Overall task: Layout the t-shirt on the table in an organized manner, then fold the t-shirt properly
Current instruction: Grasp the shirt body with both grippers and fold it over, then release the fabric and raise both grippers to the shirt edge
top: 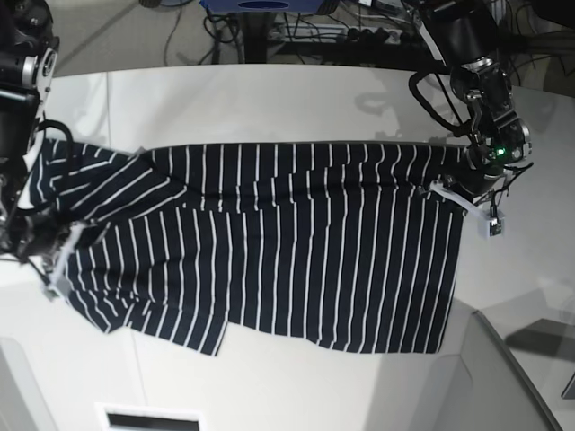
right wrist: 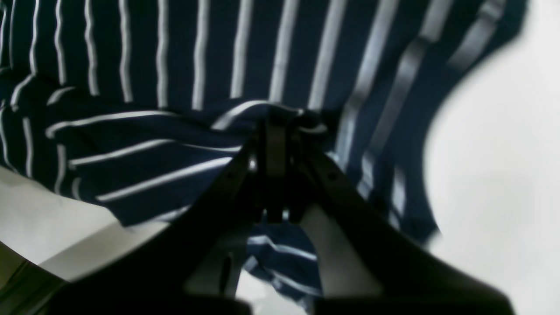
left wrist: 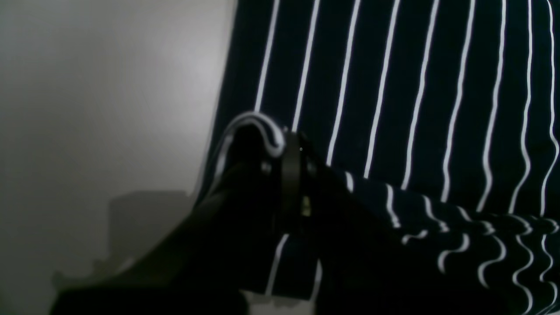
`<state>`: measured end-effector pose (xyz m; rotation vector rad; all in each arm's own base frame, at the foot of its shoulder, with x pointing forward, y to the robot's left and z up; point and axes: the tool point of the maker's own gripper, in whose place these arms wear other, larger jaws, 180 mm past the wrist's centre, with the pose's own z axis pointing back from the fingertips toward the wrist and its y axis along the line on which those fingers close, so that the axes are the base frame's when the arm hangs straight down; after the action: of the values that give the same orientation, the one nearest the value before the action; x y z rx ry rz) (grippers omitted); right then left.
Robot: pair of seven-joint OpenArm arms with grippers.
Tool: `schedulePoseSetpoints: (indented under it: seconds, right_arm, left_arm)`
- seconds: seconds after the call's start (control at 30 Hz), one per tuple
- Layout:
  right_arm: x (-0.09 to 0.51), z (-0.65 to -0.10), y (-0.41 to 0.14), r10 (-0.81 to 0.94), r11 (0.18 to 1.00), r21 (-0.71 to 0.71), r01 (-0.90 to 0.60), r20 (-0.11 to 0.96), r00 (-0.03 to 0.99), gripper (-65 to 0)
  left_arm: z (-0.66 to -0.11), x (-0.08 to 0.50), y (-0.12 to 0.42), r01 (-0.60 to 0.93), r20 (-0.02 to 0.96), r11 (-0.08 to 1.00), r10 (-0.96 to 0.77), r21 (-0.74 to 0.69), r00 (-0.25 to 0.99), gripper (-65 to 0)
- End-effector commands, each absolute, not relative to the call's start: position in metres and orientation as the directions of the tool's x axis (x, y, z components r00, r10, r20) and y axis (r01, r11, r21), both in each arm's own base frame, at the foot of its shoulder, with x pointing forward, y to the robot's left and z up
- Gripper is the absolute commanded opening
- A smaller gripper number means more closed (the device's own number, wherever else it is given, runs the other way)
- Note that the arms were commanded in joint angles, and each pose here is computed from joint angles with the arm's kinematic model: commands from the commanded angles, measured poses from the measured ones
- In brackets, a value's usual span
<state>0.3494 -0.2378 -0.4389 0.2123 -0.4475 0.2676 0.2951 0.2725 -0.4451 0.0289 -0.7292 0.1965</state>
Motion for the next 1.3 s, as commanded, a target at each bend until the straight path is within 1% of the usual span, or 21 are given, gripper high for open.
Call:
schedulePoseSetpoints:
  seconds: [0.0,0.23,0.4,0.57,0.7,0.73,0.77,0.8,0.87,0.9,0.93,0.97,1.0,1.03,1.1,1.13,1.17,1.27]
  right_arm:
    - [0.366,-0.423,-0.242,0.216,0.942,0.12,-0.314,0.498,0.84,-64.5]
    - [0.378,-0.425,-0.226,0.277,0.92,0.121,-0.372,0.472,0.837,-64.5]
    - [0.387,-0.424,-0.213,0.314,0.903,0.111,-0.414,0.486,0.815,-64.5]
    - [0.385,-0.427,-0.206,0.348,0.89,0.103,-0.444,0.474,0.809,-64.2]
    - [0.383,-0.429,-0.206,0.346,0.891,0.108,-0.441,0.467,0.814,-63.8]
    - [0.383,-0.429,-0.207,0.346,0.891,0.108,-0.441,0.465,0.815,-62.3]
    - [0.383,-0.429,-0.207,0.347,0.891,0.108,-0.441,0.465,0.814,-58.8]
    - [0.383,-0.428,-0.207,0.348,0.891,0.104,-0.442,0.467,0.813,-54.5]
    - [0.383,-0.427,-0.211,0.343,0.894,0.101,-0.436,0.47,0.813,-42.8]
    - [0.383,-0.427,-0.212,0.343,0.895,0.099,-0.435,0.47,0.814,-35.4]
    - [0.382,-0.426,-0.219,0.337,0.899,0.096,-0.427,0.469,0.816,-29.9]
    - [0.378,-0.428,-0.225,0.321,0.906,0.099,-0.411,0.47,0.822,-24.0]
    - [0.377,-0.424,-0.232,0.284,0.919,0.102,-0.38,0.495,0.821,-20.1]
    - [0.374,-0.421,-0.24,0.241,0.933,0.107,-0.344,0.522,0.818,-19.4]
    - [0.365,-0.413,-0.254,0.122,0.96,0.133,-0.247,0.596,0.794,-20.4]
    - [0.356,-0.409,-0.261,0.059,0.97,0.148,-0.193,0.625,0.778,-20.6]
    - [0.347,-0.405,-0.268,0.024,0.977,0.145,-0.154,0.645,0.763,-20.7]
    - [0.305,-0.403,-0.275,-0.034,0.989,0.131,-0.067,0.645,0.763,-20.4]
  left_arm:
    - [-0.432,0.306,0.279,-0.188,0.703,0.982,0.157,-0.035,0.694,-65.0]
    - [-0.441,0.304,0.274,-0.181,0.684,0.982,0.162,-0.044,0.711,-65.0]
    - [-0.446,0.308,0.261,-0.106,0.667,0.994,0.095,-0.024,0.739,-65.0]
    - [-0.445,0.31,0.26,-0.103,0.669,0.994,0.091,-0.021,0.737,-65.0]
    - [-0.441,0.317,0.258,-0.095,0.68,0.995,0.085,-0.023,0.728,-65.0]
    - [-0.44,0.318,0.258,-0.096,0.681,0.995,0.087,-0.024,0.727,-65.0]
    - [-0.439,0.318,0.26,-0.101,0.683,0.995,0.09,-0.024,0.725,-65.0]
    - [-0.438,0.319,0.26,-0.102,0.685,0.994,0.091,-0.024,0.723,-65.0]
    - [-0.437,0.32,0.262,-0.104,0.687,0.994,0.091,-0.023,0.72,-65.0]
    - [-0.435,0.321,0.262,-0.103,0.692,0.994,0.087,-0.019,0.717,-57.9]
    - [-0.433,0.322,0.264,-0.103,0.695,0.995,0.085,-0.016,0.714,-49.7]
    - [-0.432,0.322,0.266,-0.104,0.696,0.994,0.085,-0.014,0.713,-40.5]
    - [-0.431,0.322,0.269,-0.106,0.698,0.994,0.085,-0.012,0.711,-30.6]
    - [-0.431,0.322,0.271,-0.107,0.698,0.994,0.082,-0.008,0.712,-23.4]
    - [-0.429,0.32,0.276,-0.103,0.699,0.995,0.072,0.003,0.712,-8.7]
    - [-0.424,0.321,0.277,-0.111,0.71,0.994,0.082,-0.006,0.699,-2.8]
    - [-0.423,0.315,0.284,-0.134,0.714,0.991,0.106,-0.017,0.692,0.0]
    - [-0.405,0.299,0.304,-0.216,0.758,0.973,0.198,-0.077,0.621,0.0]
